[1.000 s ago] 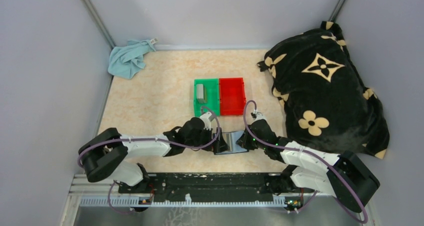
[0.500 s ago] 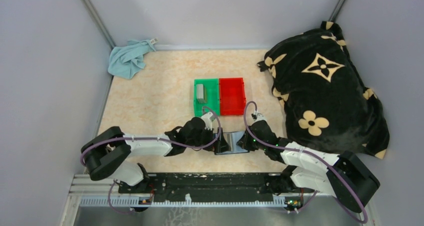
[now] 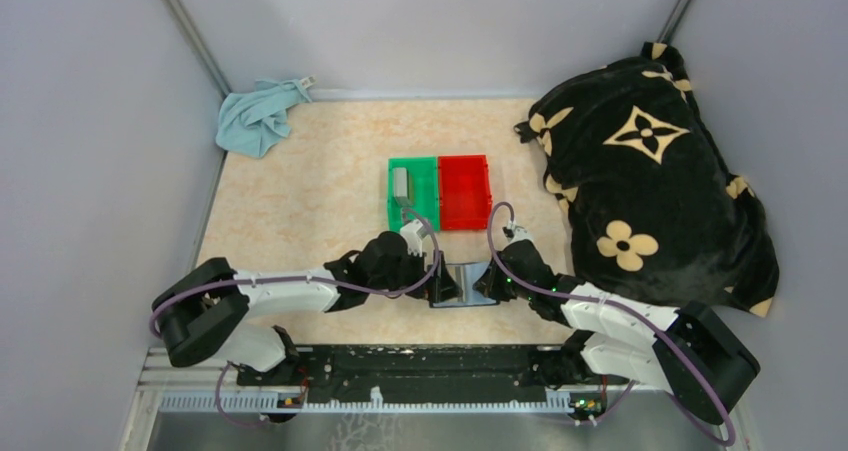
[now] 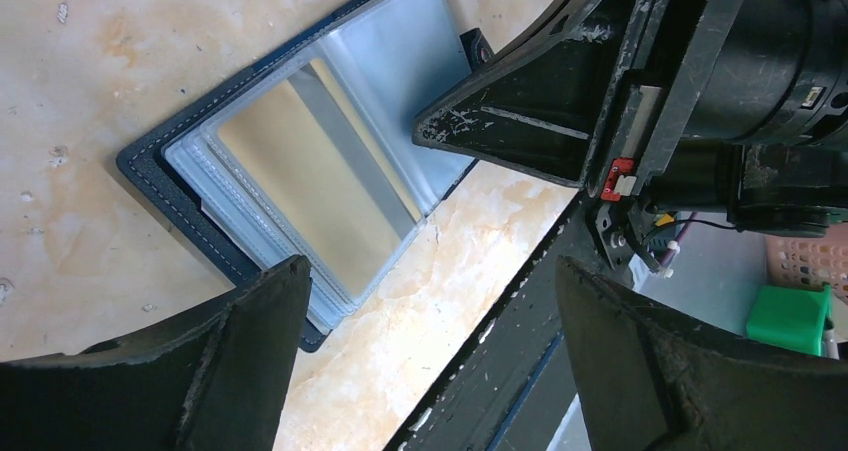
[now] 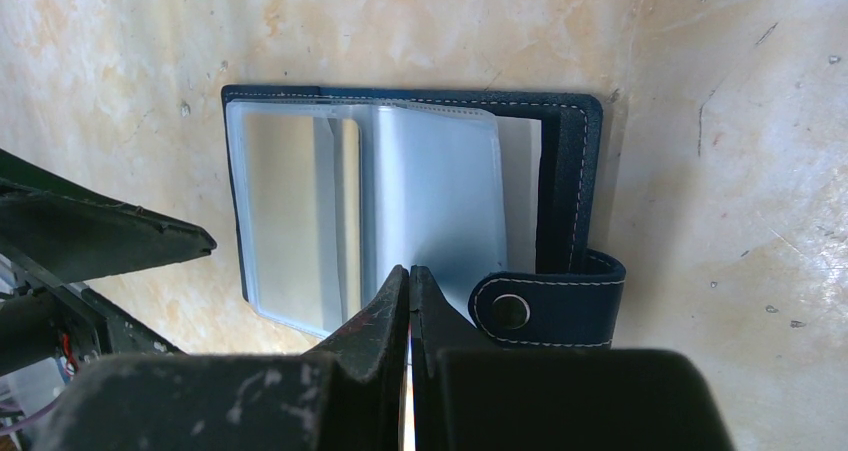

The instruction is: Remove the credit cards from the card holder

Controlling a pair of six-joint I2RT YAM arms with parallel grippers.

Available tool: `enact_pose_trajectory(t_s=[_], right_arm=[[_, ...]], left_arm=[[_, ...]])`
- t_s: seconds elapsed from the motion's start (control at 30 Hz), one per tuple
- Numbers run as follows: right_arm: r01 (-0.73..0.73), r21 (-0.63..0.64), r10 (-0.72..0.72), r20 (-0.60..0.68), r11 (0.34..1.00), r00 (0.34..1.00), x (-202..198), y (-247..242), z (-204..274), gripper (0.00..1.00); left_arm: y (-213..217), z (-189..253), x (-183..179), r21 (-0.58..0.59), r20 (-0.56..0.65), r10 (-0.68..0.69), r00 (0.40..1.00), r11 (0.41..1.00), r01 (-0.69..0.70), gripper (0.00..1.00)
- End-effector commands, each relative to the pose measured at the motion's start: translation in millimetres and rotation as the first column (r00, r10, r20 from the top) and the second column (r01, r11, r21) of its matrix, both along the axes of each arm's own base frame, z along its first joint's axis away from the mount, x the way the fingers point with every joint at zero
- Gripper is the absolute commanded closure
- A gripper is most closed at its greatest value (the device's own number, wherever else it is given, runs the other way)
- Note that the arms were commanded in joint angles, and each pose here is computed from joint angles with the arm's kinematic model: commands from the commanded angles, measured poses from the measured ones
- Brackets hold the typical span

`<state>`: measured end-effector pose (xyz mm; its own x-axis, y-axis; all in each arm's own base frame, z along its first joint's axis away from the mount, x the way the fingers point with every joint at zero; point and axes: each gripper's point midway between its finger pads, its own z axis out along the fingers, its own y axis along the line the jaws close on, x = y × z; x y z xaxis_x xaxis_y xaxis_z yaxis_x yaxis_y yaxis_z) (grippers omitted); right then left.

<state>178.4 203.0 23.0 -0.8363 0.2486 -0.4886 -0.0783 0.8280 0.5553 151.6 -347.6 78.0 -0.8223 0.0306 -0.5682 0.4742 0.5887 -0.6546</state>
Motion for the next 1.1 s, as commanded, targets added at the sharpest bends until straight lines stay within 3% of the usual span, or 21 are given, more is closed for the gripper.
enact_pose_trajectory(t_s=[0.0,1.07], right_arm=[[0.002,0.034,-0.003,0.038,0.999,0.999,8,6,11,1.00],[-0.001,0.034,-0.001,0.036,0.999,0.999,6,6,11,1.00]], left_arm=[[-3,8,3,-0.014,0.020,0.001,1.000,1.000,-0.001,0.03],[-8,-17,2,0.017,-0.027,-0.008,1.000,1.000,0.009,0.02]])
